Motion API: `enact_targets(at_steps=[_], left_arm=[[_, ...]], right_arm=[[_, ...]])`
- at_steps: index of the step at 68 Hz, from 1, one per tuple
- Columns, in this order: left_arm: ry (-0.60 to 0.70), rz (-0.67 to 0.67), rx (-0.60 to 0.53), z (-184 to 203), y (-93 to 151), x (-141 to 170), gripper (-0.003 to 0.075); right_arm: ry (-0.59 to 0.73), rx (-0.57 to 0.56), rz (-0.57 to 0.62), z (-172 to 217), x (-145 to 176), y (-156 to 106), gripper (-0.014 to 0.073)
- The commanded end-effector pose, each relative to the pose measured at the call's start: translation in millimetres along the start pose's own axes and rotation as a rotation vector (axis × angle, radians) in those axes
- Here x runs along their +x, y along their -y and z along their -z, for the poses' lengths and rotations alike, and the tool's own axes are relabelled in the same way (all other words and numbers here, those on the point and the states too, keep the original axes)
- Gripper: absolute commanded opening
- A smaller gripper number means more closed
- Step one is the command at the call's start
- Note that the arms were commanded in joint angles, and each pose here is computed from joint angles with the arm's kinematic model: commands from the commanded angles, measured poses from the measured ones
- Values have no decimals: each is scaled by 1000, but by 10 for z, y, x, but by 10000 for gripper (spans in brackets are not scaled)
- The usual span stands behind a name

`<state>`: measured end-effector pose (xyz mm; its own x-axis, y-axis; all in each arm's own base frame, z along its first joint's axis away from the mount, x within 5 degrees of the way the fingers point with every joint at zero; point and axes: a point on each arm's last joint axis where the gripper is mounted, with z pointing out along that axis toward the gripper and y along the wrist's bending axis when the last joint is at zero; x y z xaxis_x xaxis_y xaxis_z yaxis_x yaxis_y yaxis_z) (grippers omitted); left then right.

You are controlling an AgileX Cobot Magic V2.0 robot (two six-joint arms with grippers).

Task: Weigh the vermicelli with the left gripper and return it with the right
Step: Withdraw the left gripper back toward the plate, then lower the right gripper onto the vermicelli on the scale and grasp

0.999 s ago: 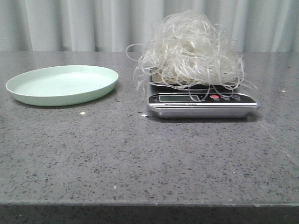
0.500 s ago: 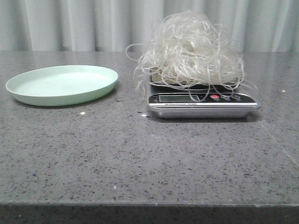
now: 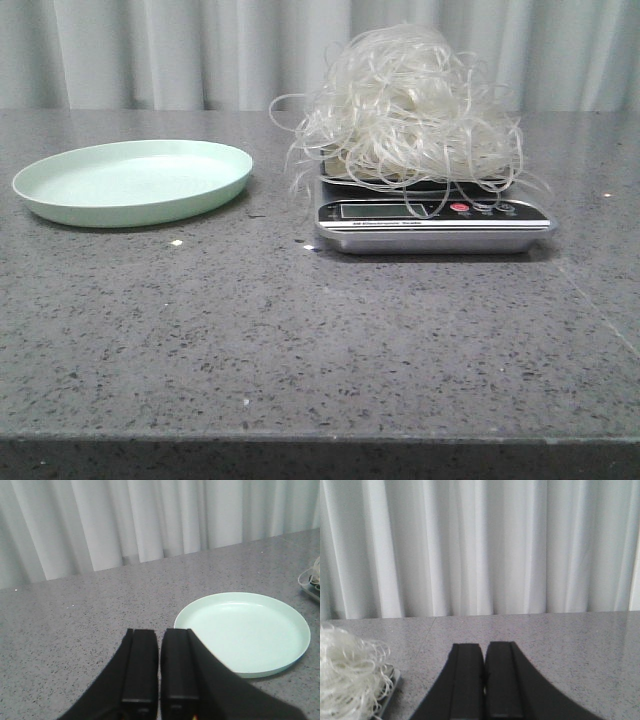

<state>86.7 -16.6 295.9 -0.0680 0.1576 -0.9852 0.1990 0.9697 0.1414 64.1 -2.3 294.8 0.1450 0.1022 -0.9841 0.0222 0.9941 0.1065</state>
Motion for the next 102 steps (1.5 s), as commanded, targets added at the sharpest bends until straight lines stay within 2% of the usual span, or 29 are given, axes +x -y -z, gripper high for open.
enact_targets(at_steps=[1, 10, 21, 28, 34, 41, 49, 64, 75, 85, 102], left_arm=[[105, 26, -28, 17, -36, -163, 137], [105, 26, -28, 17, -36, -163, 137], [105, 26, -28, 17, -36, -163, 137], [105, 26, -28, 17, -36, -163, 137], [105, 26, -28, 17, -36, -163, 137], [105, 26, -28, 17, -36, -163, 137], [105, 26, -28, 17, -36, -163, 137], [105, 26, -28, 17, -36, -163, 137], [105, 26, -28, 17, -36, -163, 137], [105, 26, -28, 17, -36, -163, 137], [105, 26, -28, 17, -36, -163, 137]], right_arm=[[49, -2, -23, -172, -368, -36, 151], [29, -19, -31, -424, -740, -94, 151], [2, -147, -49, -760, -1089, -299, 151], [-99, -234, -43, -1013, -1136, -485, 160], [-179, -309, -37, -1205, -1168, -674, 230], [-294, -374, -22, -1457, -1121, -904, 361], [-415, -417, 2, -1687, -1056, -1114, 462], [-616, -473, 44, -2108, -885, -1496, 575], [-729, -479, 70, -2347, -728, -1655, 604], [-846, -468, 98, -2588, -402, -1774, 603], [-1012, -448, 136, -2731, 80, -1837, 603]])
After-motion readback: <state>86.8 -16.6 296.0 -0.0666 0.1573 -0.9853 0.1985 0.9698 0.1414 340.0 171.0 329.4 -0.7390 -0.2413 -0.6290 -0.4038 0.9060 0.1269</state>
